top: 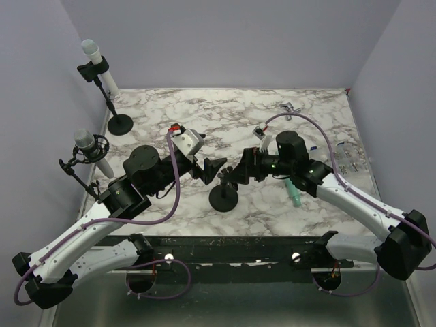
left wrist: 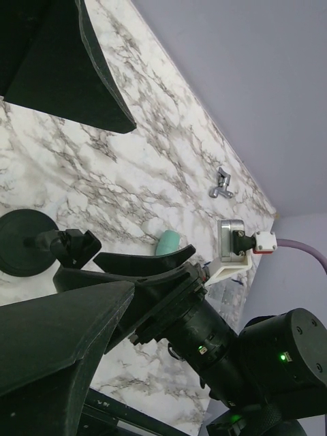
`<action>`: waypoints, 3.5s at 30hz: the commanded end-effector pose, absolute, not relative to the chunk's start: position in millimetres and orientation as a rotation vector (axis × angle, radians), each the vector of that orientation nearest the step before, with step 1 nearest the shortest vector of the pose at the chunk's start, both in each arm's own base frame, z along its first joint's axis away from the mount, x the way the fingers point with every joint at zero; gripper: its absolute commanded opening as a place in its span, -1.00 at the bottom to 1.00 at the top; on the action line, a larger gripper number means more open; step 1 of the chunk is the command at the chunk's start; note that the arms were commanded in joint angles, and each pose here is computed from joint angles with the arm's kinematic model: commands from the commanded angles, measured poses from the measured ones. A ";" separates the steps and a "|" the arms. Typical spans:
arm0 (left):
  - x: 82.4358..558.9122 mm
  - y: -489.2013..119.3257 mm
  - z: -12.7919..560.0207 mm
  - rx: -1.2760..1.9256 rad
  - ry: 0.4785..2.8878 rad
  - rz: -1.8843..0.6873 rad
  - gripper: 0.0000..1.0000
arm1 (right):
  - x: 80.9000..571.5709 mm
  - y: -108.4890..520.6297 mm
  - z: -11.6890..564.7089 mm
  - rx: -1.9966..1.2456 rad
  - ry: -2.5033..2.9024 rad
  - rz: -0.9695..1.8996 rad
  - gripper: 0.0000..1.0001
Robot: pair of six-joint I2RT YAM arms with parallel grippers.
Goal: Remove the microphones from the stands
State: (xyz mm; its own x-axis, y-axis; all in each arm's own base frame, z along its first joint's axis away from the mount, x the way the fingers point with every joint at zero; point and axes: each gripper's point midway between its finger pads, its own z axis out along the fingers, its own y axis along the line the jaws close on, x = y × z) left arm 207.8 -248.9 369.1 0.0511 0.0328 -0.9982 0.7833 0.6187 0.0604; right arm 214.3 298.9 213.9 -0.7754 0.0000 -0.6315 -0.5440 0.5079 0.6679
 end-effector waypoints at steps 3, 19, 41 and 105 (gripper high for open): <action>205.8 -246.0 372.0 0.738 1.411 -0.649 0.86 | 185.1 306.3 219.8 -0.546 2.117 1.427 1.00; 205.4 -248.3 370.7 0.749 1.415 -0.651 0.86 | 192.0 321.4 208.2 -0.516 2.122 1.500 0.14; 206.3 -250.6 366.6 0.758 1.429 -0.637 0.86 | 257.6 323.5 243.1 -0.348 2.018 1.248 -0.99; 197.4 -264.3 359.5 0.819 1.431 -0.655 0.86 | 401.8 269.0 235.9 -1.018 1.762 0.732 1.00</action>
State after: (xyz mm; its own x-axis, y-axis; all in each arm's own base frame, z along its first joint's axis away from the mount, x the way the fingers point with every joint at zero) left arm 197.4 -265.2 359.5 0.0541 0.0707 -0.9960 0.8141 0.5744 0.0849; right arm 421.8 255.8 252.4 -0.2183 -0.2434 -0.9450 -0.7742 0.6328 0.0159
